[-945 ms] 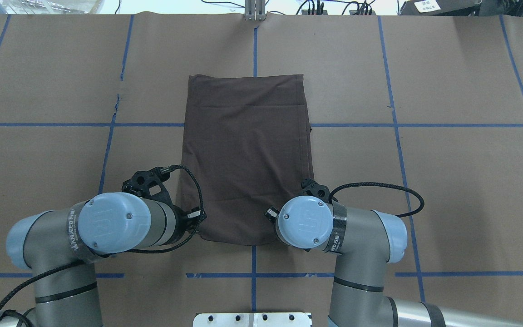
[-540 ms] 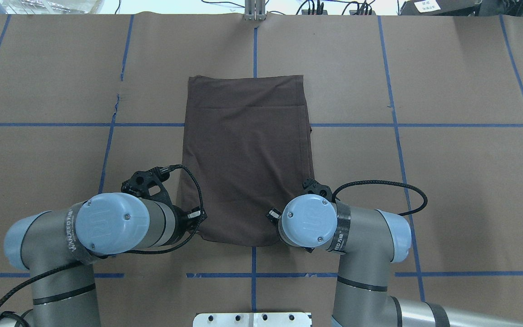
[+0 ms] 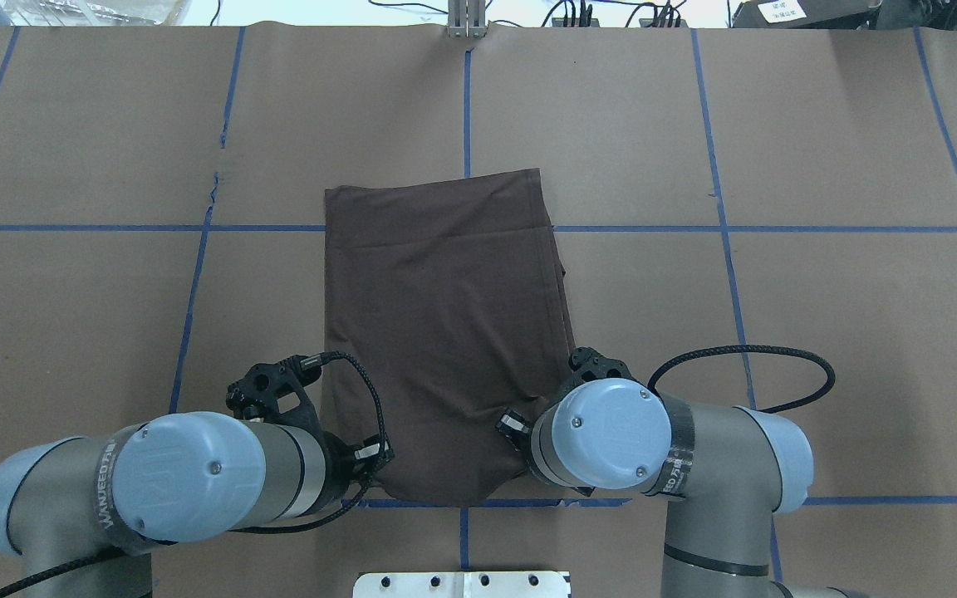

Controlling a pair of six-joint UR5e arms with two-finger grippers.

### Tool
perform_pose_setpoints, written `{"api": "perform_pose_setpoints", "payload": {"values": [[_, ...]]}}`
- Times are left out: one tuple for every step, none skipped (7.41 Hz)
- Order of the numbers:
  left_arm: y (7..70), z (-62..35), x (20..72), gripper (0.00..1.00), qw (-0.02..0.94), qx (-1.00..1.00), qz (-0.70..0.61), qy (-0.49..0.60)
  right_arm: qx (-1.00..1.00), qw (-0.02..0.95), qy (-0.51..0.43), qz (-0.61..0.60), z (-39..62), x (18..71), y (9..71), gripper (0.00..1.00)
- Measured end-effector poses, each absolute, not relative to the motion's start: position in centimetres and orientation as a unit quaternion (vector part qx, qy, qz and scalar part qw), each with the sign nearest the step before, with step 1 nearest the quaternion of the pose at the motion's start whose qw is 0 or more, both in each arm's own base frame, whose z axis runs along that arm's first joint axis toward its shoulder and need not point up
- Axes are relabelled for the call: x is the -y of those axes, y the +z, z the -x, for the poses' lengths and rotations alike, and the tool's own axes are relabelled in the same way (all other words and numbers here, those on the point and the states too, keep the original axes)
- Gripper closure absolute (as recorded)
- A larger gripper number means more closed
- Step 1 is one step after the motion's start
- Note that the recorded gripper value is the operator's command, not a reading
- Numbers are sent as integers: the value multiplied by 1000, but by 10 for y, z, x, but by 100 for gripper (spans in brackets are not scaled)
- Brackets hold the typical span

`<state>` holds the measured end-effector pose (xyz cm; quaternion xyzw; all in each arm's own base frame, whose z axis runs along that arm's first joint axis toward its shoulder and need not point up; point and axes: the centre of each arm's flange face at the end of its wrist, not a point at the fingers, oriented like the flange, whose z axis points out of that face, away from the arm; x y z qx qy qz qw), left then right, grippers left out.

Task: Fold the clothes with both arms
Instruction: 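Lift the near edge with both grippers and fold it away from the robot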

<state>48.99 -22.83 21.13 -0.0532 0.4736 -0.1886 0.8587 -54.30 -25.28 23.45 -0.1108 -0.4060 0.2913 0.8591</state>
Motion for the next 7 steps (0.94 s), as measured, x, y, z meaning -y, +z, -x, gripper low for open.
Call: {"api": "perform_pose_setpoints", "payload": {"values": [[206, -487, 221, 100, 857, -477, 63, -184, 410, 859, 288, 109, 539, 253, 230, 100], [203, -484, 221, 100, 856, -479, 73, -180, 414, 860, 282, 98, 533, 265, 228, 100], [201, -476, 236, 100, 854, -481, 73, -185, 420, 861, 274, 85, 522, 288, 225, 100], [200, -464, 259, 100, 852, -484, 66, -192, 426, 859, 271, 83, 506, 315, 220, 100], [200, -449, 284, 100, 850, -486, 59, -195, 433, 855, 271, 86, 492, 344, 213, 100], [200, -436, 308, 100, 848, -486, 54, -205, 436, 852, 275, 87, 488, 371, 203, 100], [201, -430, 333, 100, 846, -484, 46, -219, 436, 851, 281, 85, 495, 398, 193, 100]]}}
